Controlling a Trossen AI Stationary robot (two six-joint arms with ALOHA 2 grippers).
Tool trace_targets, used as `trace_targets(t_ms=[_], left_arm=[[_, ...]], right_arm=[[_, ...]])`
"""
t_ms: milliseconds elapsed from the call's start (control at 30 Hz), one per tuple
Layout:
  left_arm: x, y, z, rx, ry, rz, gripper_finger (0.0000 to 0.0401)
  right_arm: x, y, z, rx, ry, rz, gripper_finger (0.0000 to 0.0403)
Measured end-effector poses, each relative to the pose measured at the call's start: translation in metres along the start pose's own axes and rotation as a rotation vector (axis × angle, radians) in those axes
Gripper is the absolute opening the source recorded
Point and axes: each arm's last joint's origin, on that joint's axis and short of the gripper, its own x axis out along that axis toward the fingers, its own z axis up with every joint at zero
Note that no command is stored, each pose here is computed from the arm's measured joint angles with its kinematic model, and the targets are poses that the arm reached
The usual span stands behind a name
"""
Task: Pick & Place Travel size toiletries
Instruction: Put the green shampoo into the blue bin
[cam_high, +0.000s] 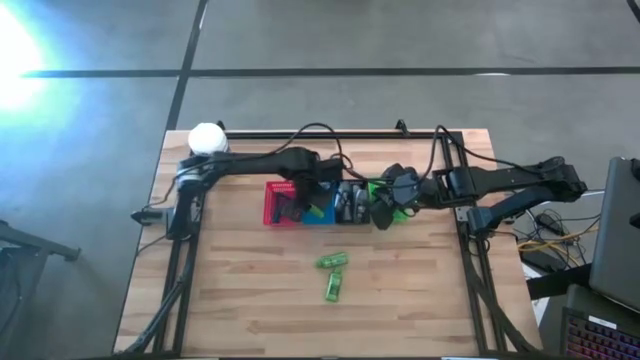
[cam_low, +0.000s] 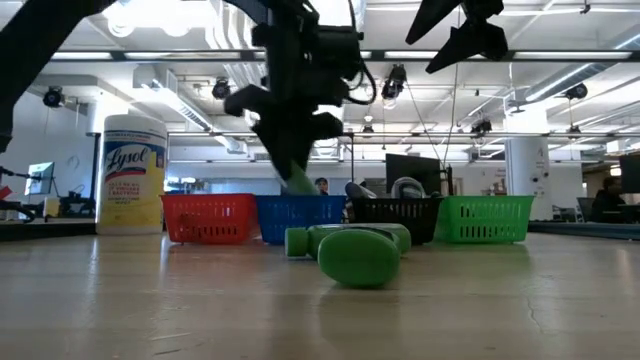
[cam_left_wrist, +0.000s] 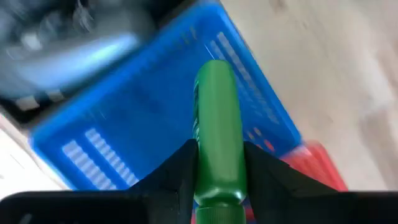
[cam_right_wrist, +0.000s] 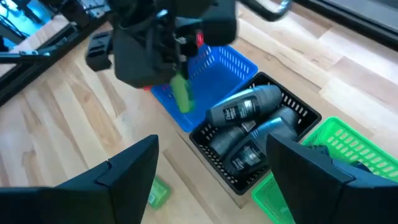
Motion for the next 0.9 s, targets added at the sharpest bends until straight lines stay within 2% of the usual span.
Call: trace_targets(t_ms=[133, 467, 600, 700, 900], left_arm=[[0.002, 0.014, 0.008, 0.018, -0.012, 0.086, 0.0119], [0.021, 0.011, 0.005, 0.024, 0.050, 0.036, 0.0119], [0.021, 0.012, 0.009, 0.030, 0.066, 0.101, 0.0123], [0.021, 0.014, 0.013, 0.022, 0.043, 0.144, 0.0145], [0.019, 0.018, 0.017, 0.025, 0.035, 0.219, 0.0215]], right_arm=[[0.000, -0.001, -0.002, -0.006, 0.027, -0.001, 0.0301], [0.001, -0.001, -0.003, -0.006, 0.034, 0.001, 0.0301], [0.001, -0.001, -0.003, -0.013, 0.035, 0.003, 0.0289], [0.001, -0.001, -0.003, -0.015, 0.036, 0.002, 0.0281], [0.001, -0.001, -0.004, -0.019, 0.053, 0.018, 0.0269]])
